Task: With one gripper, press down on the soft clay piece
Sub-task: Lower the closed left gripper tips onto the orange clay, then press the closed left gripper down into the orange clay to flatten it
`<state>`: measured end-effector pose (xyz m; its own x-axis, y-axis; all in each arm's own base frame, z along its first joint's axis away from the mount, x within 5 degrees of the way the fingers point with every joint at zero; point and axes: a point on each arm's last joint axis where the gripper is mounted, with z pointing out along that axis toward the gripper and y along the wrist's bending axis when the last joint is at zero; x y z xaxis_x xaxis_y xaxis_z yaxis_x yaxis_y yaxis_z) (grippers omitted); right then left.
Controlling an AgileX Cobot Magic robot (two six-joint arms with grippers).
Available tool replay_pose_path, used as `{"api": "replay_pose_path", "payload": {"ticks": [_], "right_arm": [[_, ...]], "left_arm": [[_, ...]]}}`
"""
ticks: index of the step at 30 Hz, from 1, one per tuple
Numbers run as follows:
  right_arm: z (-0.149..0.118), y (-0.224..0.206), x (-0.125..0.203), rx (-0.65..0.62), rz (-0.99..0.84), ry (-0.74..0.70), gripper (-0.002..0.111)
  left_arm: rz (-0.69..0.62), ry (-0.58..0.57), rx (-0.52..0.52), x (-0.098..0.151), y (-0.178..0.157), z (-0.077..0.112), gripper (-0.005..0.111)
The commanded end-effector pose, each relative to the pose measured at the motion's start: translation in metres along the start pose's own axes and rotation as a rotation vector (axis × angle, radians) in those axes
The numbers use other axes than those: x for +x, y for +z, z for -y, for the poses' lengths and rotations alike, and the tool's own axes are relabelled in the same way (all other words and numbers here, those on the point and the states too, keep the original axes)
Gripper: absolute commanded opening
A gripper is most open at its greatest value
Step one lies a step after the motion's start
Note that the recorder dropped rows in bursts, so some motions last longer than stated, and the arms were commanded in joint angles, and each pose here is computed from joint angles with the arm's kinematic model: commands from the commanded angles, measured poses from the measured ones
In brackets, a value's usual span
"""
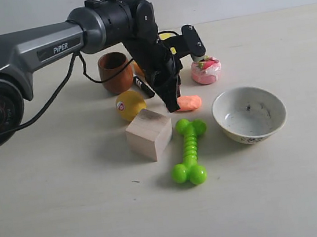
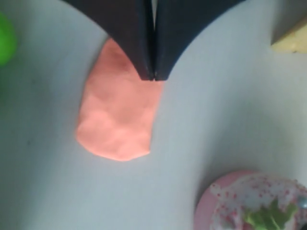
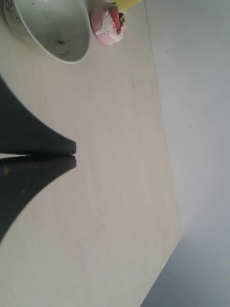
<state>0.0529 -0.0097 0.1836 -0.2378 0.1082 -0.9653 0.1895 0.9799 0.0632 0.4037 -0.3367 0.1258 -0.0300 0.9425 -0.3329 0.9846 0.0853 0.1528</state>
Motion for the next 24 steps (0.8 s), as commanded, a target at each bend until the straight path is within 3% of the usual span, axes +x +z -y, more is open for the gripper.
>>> {"api": "replay_pose_path", "payload": {"ticks": [1,24], "right_arm": [[0.0,0.0,0.001,-0.001,0.005,0.0,0.0],[0.0,0.0,0.001,-0.001,0.005,0.0,0.0]], "left_arm": [[0.027,0.004,0.016,-0.007,-0.004,0.004,0.0],[0.023,-0.015,0.061,-0.004,0.009,0.009,0.0]]}}
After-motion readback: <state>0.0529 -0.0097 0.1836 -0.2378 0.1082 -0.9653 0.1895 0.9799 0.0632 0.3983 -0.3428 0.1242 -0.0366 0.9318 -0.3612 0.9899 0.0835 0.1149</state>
